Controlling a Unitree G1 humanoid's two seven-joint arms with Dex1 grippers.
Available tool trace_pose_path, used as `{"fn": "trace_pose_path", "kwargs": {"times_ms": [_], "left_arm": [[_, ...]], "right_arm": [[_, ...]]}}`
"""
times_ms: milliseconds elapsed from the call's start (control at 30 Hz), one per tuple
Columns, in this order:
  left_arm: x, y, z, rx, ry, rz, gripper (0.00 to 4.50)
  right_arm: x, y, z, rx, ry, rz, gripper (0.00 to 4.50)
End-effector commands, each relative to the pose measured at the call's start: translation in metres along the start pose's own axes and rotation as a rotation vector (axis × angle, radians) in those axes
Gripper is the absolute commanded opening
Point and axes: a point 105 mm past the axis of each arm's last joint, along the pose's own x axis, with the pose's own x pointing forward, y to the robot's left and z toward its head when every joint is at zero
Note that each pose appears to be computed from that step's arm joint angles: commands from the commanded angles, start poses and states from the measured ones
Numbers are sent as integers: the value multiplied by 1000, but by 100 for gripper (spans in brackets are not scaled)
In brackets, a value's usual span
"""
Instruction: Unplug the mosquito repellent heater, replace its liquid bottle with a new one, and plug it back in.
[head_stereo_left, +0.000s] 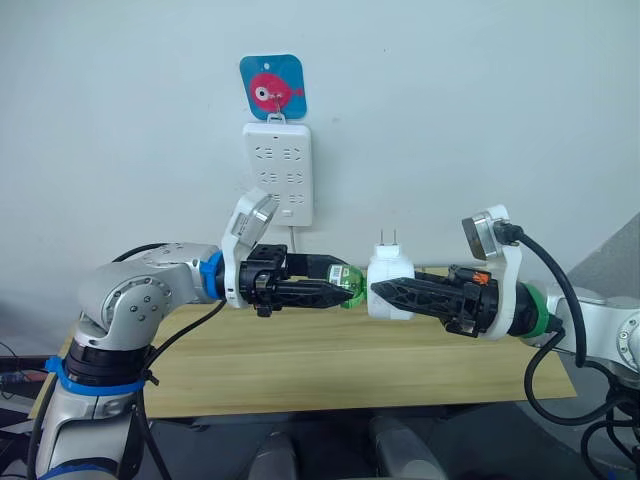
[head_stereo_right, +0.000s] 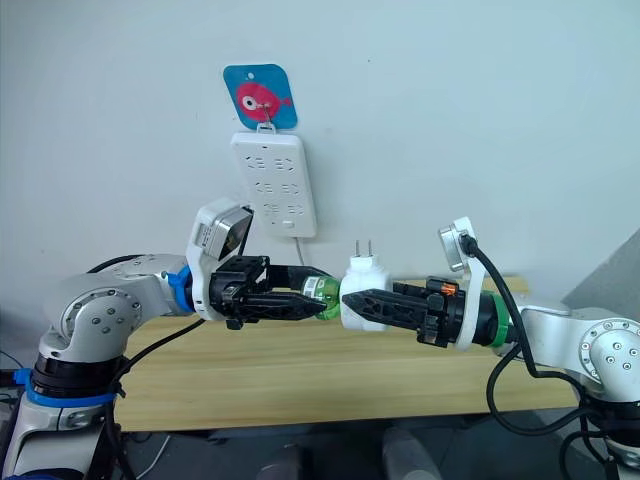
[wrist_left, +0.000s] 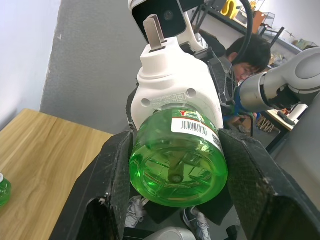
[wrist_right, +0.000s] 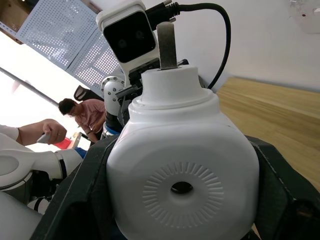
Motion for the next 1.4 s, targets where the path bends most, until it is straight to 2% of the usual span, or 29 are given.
{"fn": "trace_pose_path", "kwargs": {"times_ms": [33,100,133,533,700,967,1133,1233,1400], "left_arm": [[11,-7,1,40,-5,-50,234],[13,-6,0,43,-11,-49,234],[13,-5,0,45,-14,-48,234],[19,4,1,53,-74,-3,234],[21,10,5,51,-129,36,234],[22,21,14,37,-213,91,234],[22,25,18,25,-254,115,234],[22,24,18,14,-252,104,234],[18,15,14,-17,-195,48,234]], "right_arm": [[3,7,-1,-17,34,19,377],[2,7,-1,-18,45,15,440],[2,6,-1,-18,48,14,450],[-1,7,-4,-43,95,-4,450],[-3,13,-8,-60,133,18,450],[-6,20,-22,-131,222,36,450],[-13,20,-36,-242,303,28,450],[-27,9,-42,-276,327,-24,392],[-63,-34,-31,-347,328,-244,210]]}}
